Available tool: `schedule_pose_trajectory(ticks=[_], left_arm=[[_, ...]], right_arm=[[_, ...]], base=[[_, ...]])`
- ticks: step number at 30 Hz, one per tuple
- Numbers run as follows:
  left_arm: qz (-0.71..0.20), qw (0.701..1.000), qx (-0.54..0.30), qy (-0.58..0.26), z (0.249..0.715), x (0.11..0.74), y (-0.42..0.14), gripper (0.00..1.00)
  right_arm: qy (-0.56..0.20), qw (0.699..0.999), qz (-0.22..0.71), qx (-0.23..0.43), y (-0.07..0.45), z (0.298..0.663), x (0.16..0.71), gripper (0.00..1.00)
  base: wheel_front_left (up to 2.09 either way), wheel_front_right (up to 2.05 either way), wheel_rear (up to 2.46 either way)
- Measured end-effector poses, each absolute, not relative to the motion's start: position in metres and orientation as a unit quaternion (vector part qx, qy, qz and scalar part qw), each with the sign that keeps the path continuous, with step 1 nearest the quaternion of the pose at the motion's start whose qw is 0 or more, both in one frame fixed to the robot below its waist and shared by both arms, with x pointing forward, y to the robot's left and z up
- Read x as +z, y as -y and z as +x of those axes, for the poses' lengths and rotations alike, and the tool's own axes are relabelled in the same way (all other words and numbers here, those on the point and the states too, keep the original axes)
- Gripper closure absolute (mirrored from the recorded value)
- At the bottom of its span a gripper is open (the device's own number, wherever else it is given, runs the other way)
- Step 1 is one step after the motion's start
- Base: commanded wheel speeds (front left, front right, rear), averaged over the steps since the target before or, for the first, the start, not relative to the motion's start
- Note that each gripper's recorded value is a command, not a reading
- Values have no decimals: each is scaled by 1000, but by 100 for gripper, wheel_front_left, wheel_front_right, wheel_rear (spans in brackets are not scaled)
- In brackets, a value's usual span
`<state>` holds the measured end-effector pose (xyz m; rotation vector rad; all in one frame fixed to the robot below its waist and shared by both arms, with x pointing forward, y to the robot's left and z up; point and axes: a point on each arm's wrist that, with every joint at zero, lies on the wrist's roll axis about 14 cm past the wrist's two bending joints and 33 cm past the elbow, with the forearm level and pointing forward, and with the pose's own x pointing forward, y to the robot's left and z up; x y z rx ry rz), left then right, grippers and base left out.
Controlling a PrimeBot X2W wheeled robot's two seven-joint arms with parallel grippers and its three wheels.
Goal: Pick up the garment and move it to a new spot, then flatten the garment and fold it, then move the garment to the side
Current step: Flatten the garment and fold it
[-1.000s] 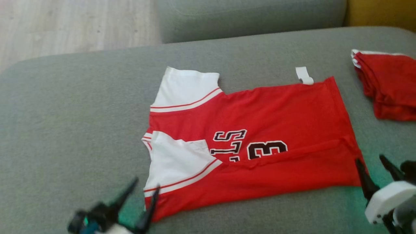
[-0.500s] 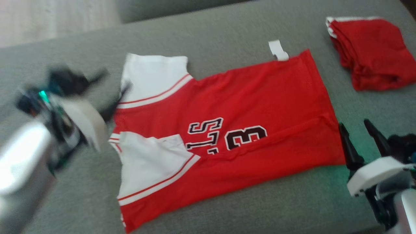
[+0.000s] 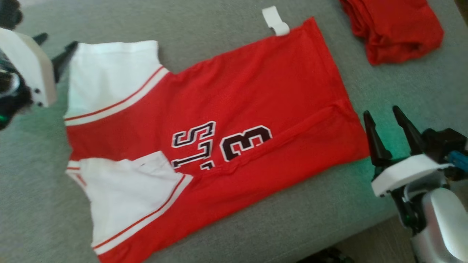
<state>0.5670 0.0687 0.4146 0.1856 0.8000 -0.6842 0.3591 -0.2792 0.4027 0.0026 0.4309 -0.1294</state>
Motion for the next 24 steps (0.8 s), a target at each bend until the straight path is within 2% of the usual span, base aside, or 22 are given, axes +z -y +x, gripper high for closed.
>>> schedule_pose_trajectory(ticks=[8,12,13,14,16,24], left_arm=[[121,830,-330,-434,575,362,-67,0],[131,827,-329,-436,583,359,-66,0],[132,826,-329,-437,584,359,-66,38],[133,824,-331,-441,583,358,-64,62],[131,822,-333,-443,582,358,-64,100],[130,822,-345,-433,572,368,-61,100]], right_arm=[[-227,970,0,-88,290,356,388,0],[-229,969,2,-94,292,355,384,0],[-230,969,1,-96,293,354,384,0],[-228,969,1,-98,294,354,385,0],[-227,969,1,-98,295,354,385,0],[-211,973,-2,-93,295,364,394,0]], base=[[0,0,0],[0,0,0],[0,0,0],[0,0,0],[0,0,0],[0,0,0]])
